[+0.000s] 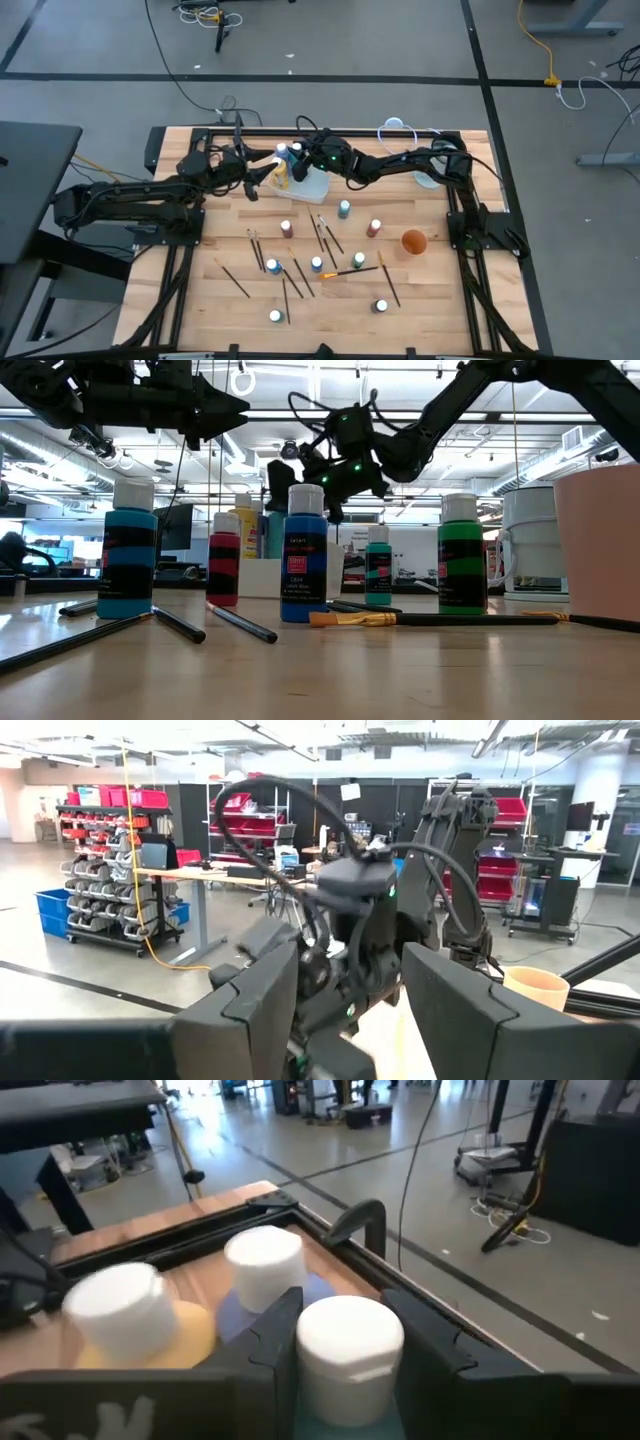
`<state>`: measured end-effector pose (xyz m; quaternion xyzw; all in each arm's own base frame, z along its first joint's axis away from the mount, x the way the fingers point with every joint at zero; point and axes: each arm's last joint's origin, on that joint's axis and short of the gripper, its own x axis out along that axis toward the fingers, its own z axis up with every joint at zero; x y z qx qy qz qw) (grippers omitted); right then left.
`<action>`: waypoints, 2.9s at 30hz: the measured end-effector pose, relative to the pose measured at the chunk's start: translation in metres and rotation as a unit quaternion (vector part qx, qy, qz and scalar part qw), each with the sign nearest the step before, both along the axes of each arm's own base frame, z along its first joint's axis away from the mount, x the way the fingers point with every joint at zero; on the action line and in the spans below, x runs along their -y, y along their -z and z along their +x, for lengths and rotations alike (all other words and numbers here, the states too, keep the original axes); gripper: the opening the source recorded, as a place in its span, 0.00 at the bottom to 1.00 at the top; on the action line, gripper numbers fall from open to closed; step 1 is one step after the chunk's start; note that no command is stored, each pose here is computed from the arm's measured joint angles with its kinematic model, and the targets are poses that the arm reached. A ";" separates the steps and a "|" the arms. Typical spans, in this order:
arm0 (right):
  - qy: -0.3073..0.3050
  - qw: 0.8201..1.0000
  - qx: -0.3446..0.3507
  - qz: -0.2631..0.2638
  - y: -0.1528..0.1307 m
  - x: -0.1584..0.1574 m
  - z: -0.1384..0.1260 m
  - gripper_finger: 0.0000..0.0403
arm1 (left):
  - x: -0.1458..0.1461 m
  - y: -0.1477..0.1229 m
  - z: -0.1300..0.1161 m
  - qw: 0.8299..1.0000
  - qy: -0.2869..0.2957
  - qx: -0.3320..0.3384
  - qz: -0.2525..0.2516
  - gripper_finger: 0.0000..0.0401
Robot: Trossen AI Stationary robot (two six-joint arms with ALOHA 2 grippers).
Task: Pick & Place Paint Supplies
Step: Put the large light blue paint bottle into the white bin, then put the small light blue paint bottle into the white bin
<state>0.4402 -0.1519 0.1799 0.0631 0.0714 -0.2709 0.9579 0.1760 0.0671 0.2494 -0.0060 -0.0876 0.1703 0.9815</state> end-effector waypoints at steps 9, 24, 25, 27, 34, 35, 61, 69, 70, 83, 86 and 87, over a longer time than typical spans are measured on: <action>0.007 1.000 0.009 -0.008 0.004 0.001 0.003 0.30 | 0.000 0.002 0.000 1.000 0.002 -0.011 -0.005 0.48; -0.022 0.999 0.010 -0.028 -0.007 -0.003 0.003 0.45 | 0.000 0.003 0.001 1.000 0.007 -0.014 -0.016 0.48; -0.023 0.999 0.014 -0.029 -0.009 -0.004 0.003 0.46 | 0.000 0.004 0.001 1.000 0.007 -0.014 -0.017 0.48; -0.026 0.999 0.016 -0.034 -0.014 -0.007 0.002 0.47 | 0.000 0.004 0.001 1.000 0.007 -0.015 -0.017 0.48; -0.064 0.995 -0.009 -0.076 -0.034 -0.024 0.001 0.45 | 0.000 0.007 0.001 0.999 0.010 -0.025 -0.033 0.48; -0.071 0.995 -0.016 -0.073 -0.037 -0.027 0.000 0.45 | 0.000 0.007 0.001 0.999 0.010 -0.027 -0.036 0.48; -0.117 0.901 -0.382 0.170 -0.057 -0.126 -0.080 0.43 | 0.005 0.009 0.003 0.998 0.040 -0.035 -0.039 0.48; -0.094 0.893 -0.403 0.175 -0.055 -0.126 -0.085 0.43 | 0.005 0.009 0.003 0.998 0.041 -0.036 -0.040 0.48; -0.093 0.890 -0.409 0.176 -0.054 -0.126 -0.086 0.43 | 0.005 0.009 0.003 0.998 0.041 -0.037 -0.040 0.48; -0.100 0.903 -0.392 0.148 -0.037 -0.125 -0.086 0.43 | 0.006 0.010 0.003 0.997 0.043 -0.040 -0.041 0.48; -0.107 0.901 -0.395 0.144 -0.040 -0.125 -0.087 0.43 | 0.006 0.010 0.003 0.997 0.043 -0.040 -0.041 0.48; -0.108 0.901 -0.395 0.144 -0.041 -0.125 -0.087 0.43 | 0.006 0.010 0.003 0.997 0.043 -0.039 -0.041 0.48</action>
